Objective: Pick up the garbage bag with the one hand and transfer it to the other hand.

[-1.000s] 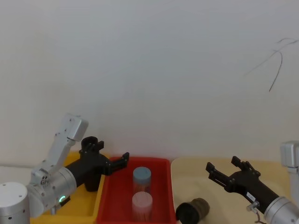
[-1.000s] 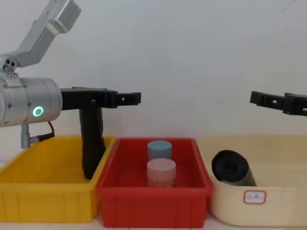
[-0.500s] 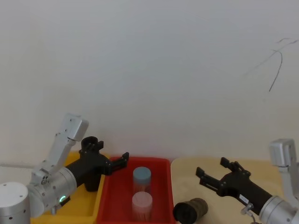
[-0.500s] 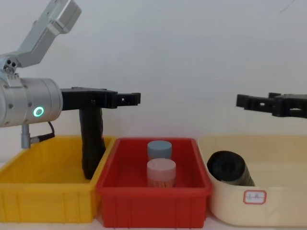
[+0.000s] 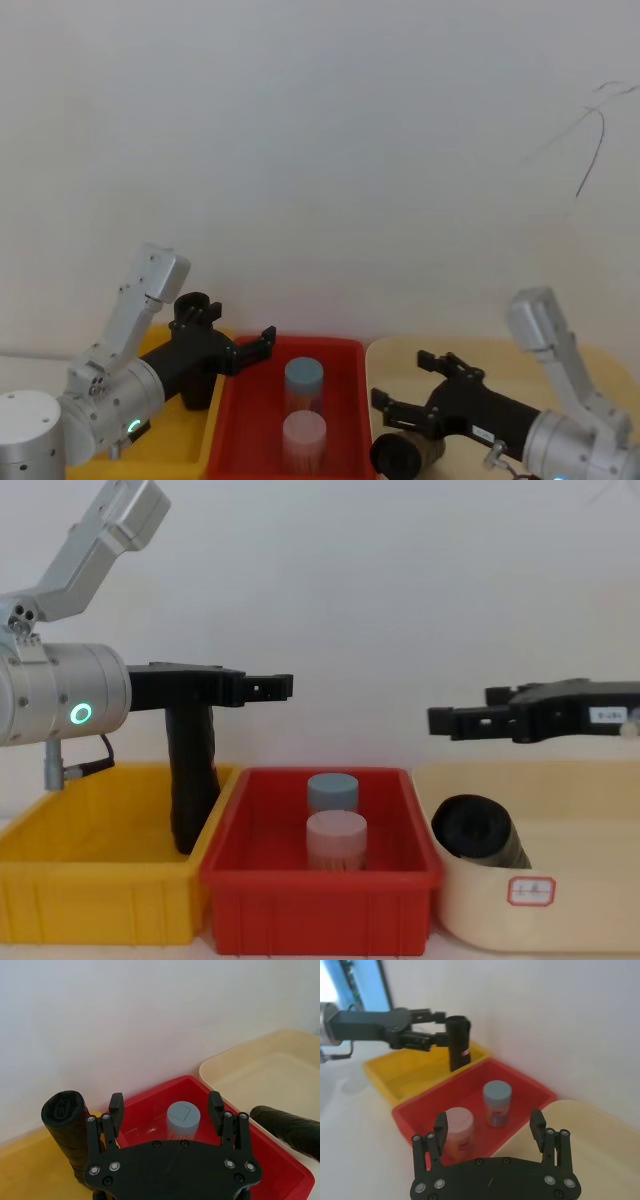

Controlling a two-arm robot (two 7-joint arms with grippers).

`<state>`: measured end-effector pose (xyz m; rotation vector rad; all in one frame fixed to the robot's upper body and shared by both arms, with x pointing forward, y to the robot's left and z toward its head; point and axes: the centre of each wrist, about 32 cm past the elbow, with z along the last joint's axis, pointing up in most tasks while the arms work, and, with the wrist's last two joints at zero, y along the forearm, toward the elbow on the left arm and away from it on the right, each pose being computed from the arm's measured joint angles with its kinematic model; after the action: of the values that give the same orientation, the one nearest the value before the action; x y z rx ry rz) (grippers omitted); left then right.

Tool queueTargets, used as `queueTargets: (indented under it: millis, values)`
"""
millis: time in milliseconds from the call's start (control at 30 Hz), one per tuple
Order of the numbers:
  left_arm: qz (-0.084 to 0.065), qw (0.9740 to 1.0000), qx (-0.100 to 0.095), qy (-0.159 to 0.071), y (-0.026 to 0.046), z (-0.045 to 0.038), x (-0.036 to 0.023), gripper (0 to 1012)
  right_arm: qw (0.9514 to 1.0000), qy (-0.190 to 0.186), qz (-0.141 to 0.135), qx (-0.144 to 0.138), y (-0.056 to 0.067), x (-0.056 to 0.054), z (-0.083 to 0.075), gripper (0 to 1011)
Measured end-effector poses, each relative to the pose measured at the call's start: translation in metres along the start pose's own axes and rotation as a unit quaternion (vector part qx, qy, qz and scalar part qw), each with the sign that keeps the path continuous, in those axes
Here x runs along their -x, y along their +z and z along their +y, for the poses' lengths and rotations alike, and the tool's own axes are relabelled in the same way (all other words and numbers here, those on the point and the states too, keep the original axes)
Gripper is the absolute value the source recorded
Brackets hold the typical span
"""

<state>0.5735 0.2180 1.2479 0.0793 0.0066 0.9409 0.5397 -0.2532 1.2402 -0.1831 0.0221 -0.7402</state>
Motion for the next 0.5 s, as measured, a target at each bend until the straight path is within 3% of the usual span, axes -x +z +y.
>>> queueTargets:
  millis: [500]
  values:
    - [0.0,1.0,0.0,0.0,0.0,0.0,0.0,1000,0.9953,0.056,-0.038,0.068,0.031,-0.001,0.024,1002]
